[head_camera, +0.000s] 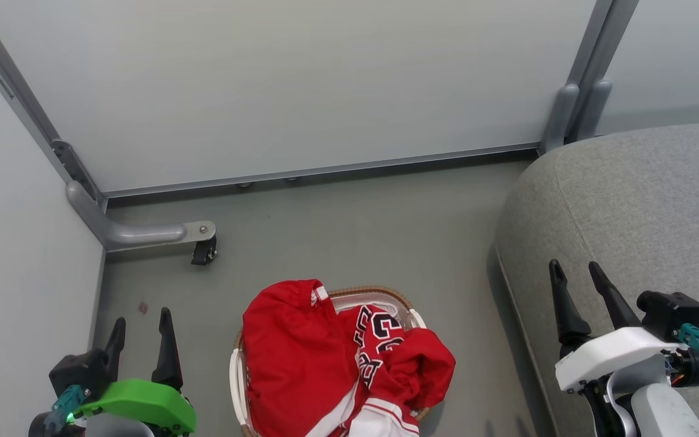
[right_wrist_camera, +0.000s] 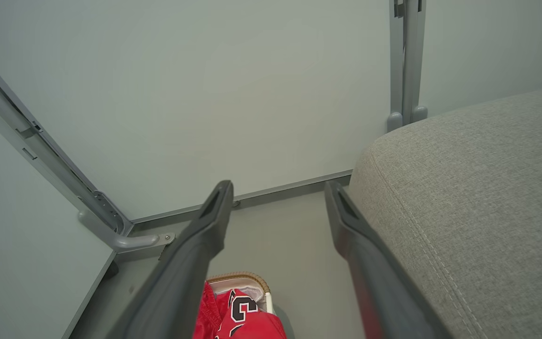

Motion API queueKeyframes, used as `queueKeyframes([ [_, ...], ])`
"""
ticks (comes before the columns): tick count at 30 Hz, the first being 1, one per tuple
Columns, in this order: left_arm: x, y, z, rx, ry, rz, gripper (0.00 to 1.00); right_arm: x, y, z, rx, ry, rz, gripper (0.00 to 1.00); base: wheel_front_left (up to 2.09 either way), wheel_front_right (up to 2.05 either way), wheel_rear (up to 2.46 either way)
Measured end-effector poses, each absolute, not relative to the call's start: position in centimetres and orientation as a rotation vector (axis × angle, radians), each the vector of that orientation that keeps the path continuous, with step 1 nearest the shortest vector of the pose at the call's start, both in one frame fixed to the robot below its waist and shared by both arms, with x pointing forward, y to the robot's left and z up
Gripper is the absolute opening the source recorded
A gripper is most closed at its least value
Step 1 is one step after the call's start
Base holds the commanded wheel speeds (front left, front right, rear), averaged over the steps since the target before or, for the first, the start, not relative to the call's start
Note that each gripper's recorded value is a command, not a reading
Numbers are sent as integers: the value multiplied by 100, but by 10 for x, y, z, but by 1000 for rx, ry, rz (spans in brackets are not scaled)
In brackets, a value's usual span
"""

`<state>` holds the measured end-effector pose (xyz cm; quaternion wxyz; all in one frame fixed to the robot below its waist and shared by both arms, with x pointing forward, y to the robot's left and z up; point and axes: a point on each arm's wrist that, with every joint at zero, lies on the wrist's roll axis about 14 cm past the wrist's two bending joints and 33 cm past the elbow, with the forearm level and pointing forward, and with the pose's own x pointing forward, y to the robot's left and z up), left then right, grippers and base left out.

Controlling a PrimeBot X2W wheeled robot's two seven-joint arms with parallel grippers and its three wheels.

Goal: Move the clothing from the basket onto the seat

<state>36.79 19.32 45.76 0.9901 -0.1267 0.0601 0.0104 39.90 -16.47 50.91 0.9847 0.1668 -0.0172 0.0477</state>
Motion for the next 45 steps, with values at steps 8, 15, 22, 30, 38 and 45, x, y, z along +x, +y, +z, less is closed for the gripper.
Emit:
queueKeyframes([
  [8, 365, 188, 454, -206, 124, -10, 100, 399, -160, 508, 266, -39, 112, 100, 0, 0, 0],
  [15, 374, 178, 449, -174, 129, -46, 100, 406, -157, 500, 211, -27, 123, 100, 0, 0, 0],
  [22, 397, 163, 439, -156, 152, -100, 100, 429, -152, 505, 147, -60, 141, 100, 0, 0, 0],
  [30, 436, 131, 413, -132, 205, -202, 100, 466, -151, 508, 89, -104, 149, 100, 0, 0, 0],
  [38, 476, 97, 372, -79, 274, -347, 100, 503, -148, 491, 54, -113, 164, 100, 0, 0, 0],
  [45, 497, 70, 321, -30, 356, -483, 100, 525, -153, 453, 55, -64, 155, 100, 0, 0, 0],
])
